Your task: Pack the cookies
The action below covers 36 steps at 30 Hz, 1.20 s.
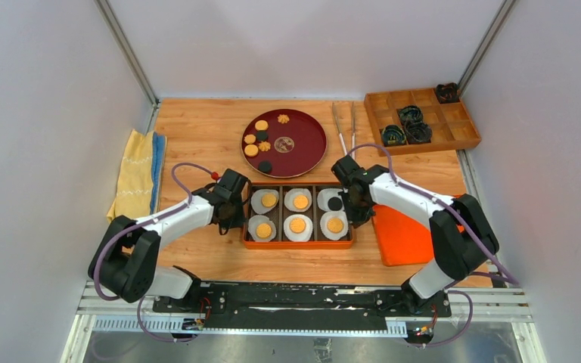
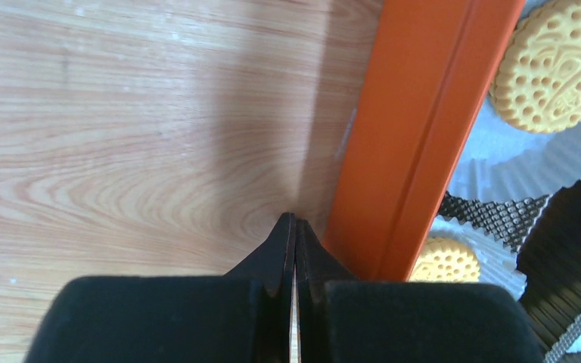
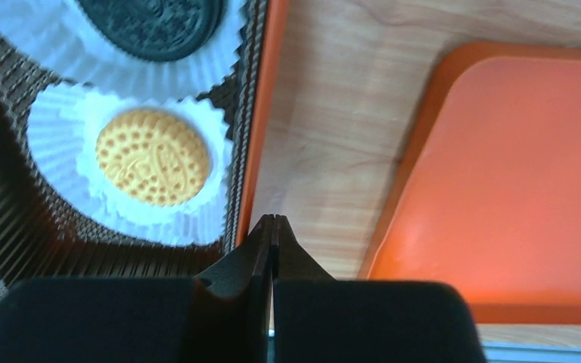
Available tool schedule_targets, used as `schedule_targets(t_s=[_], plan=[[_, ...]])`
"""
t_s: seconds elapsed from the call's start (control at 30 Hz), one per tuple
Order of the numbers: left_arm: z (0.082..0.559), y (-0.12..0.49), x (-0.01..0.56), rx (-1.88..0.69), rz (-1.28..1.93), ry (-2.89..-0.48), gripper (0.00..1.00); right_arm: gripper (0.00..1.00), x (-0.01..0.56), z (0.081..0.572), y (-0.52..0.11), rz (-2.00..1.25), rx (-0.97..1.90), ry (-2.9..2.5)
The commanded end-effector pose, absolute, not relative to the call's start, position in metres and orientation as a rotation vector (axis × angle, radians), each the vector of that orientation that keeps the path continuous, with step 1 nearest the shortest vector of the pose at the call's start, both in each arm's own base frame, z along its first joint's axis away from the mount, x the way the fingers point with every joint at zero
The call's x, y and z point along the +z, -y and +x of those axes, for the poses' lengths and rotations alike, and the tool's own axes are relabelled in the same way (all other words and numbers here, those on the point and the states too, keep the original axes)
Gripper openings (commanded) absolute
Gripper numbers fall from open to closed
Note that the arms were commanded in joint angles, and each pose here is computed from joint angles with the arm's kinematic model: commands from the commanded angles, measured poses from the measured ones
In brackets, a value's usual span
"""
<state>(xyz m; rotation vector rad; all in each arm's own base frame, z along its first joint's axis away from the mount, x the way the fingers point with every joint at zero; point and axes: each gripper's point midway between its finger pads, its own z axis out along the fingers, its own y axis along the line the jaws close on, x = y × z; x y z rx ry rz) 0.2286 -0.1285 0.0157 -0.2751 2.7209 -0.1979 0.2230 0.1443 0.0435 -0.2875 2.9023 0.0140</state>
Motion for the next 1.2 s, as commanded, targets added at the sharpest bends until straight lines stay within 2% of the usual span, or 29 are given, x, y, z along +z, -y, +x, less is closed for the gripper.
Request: schedule_targets(t_s=[0.0, 0.17, 0.4, 0.6, 0.83, 1.03, 1.17], plan=[[0.239, 0.139, 0.025, -0.242, -0.297, -2.689, 0.00, 0.00, 0.065, 0.212, -0.211, -0.492, 0.306, -2.890], [0.250, 0.122, 0.043, -0.179, -0.322, -2.655, 0.00, 0.00, 0.083, 0.237, -0.247, -0.582, 0.409, -2.844], [0.282, 0.078, 0.067, -0.121, -0.416, -2.574, 0.00, 0.00, 0.078, 0.249, -0.281, -0.676, 0.548, -2.862], [0.319, 0.081, 0.076, -0.197, -0.374, -2.506, 0.00, 0.00, 0.066, 0.255, -0.303, -0.696, 0.629, -2.886], [0.350, 0.095, 0.059, -0.243, -0.349, -2.533, 0.00, 0.00, 0.066, 0.286, -0.320, -0.706, 0.618, -2.839], [0.369, 0.087, 0.079, -0.174, -0.391, -2.479, 0.00, 0.00, 0.068, 0.315, -0.325, -0.673, 0.589, -2.826], [0.369, 0.075, 0.097, -0.089, -0.430, -2.478, 0.00, 0.00, 0.069, 0.322, -0.300, -0.619, 0.400, -2.819]])
